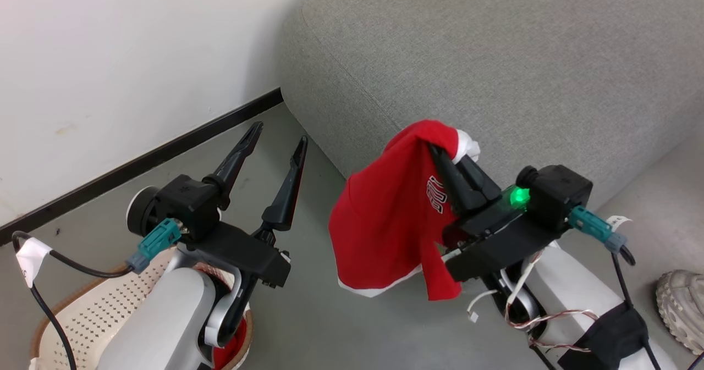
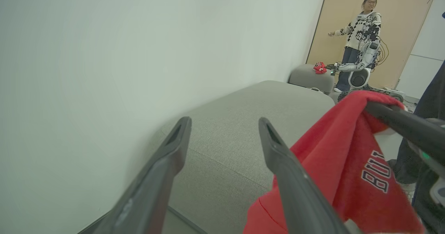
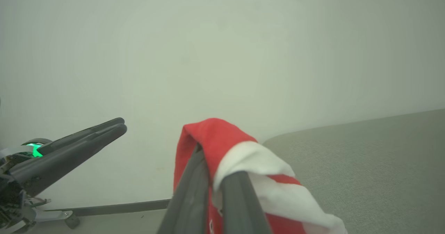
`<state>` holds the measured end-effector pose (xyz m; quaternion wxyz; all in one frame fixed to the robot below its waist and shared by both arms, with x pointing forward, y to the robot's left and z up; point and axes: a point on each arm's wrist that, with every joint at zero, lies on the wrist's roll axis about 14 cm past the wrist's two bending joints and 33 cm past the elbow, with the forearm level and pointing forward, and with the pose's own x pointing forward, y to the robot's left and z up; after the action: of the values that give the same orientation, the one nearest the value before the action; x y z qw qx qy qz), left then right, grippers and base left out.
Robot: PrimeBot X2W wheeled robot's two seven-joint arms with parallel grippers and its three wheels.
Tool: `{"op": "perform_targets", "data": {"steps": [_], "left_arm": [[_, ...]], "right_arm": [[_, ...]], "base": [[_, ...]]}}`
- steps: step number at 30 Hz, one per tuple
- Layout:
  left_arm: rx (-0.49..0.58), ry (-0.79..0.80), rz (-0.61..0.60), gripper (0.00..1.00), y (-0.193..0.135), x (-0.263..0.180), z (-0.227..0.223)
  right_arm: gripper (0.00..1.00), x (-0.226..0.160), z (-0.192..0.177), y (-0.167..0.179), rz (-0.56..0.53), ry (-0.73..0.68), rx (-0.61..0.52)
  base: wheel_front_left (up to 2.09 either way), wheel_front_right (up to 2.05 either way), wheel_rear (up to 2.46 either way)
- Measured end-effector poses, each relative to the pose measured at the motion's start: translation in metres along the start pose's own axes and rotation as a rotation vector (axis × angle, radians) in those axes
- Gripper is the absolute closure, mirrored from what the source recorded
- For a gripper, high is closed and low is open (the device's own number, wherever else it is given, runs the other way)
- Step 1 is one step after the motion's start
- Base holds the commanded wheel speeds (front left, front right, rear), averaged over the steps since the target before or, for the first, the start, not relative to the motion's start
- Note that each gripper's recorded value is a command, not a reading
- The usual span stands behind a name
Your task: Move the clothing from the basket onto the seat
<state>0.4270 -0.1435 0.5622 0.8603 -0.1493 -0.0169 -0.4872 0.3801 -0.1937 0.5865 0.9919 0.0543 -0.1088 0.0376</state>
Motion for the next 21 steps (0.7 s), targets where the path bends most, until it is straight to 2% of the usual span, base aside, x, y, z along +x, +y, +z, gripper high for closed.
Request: {"op": "perform_targets", "data": {"steps": [21], "left_arm": [[-0.004,0.009,0.037,0.00,0.020,-0.008,-0.008]], "right_arm": [[1.00,0.010,0.067,-0.115,-0.244,-0.115,-0.194]], "base": [[0.00,0.00,0.00]]}}
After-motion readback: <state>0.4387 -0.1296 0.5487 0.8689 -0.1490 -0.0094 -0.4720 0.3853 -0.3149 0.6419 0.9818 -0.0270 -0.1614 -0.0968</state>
